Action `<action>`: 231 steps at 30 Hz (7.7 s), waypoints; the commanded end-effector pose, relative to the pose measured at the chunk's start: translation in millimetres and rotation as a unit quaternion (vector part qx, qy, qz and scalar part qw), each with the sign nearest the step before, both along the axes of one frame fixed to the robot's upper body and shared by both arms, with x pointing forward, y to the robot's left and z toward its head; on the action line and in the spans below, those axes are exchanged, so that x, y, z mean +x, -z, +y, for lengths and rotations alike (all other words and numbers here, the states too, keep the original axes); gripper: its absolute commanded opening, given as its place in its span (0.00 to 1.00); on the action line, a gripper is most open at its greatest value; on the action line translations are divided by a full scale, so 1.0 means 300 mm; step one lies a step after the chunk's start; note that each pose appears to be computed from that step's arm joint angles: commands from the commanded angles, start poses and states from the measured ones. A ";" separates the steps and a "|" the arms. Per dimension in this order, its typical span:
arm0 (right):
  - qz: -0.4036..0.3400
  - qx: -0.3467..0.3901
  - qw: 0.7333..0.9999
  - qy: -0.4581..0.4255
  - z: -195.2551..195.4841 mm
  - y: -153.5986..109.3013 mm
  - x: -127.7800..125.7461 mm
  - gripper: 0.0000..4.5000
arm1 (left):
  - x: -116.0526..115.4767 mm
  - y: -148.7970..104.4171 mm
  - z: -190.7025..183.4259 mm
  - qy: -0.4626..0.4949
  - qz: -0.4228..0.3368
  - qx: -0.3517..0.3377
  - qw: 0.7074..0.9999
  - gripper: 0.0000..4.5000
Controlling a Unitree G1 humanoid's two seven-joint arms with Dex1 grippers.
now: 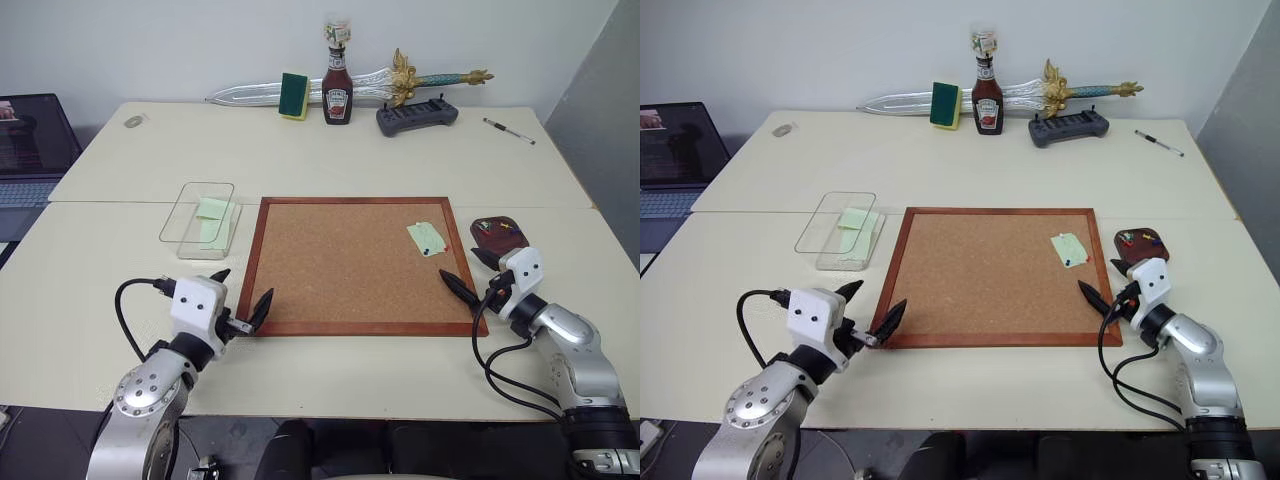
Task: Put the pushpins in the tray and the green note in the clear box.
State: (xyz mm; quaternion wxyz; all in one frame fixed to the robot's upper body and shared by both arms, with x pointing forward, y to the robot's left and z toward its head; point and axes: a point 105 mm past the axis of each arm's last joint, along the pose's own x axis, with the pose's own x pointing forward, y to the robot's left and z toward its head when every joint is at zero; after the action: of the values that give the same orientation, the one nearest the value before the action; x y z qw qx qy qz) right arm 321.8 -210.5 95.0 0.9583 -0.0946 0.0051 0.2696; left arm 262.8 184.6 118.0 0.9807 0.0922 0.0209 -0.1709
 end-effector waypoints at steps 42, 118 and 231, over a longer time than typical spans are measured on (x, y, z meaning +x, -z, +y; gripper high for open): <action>-0.040 -0.009 0.999 -0.026 0.085 -0.125 -0.045 1.00 | 0.190 -0.048 -0.311 0.244 -0.005 0.016 0.970 0.27; 0.023 -0.076 0.996 -0.038 0.223 -0.187 0.308 0.01 | 0.225 0.210 -0.438 0.291 0.115 0.028 0.949 0.00; 0.077 -0.131 0.988 -0.036 -0.001 -0.106 0.146 0.01 | 0.176 0.260 -0.453 0.310 0.149 0.044 0.938 0.00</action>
State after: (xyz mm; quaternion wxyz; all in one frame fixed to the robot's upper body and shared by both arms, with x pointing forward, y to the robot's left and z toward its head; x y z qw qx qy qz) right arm 363.9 -210.8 108.2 0.9201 -0.1973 0.1422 0.3071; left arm 330.7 51.3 76.0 0.8776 0.1127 0.0740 -0.4601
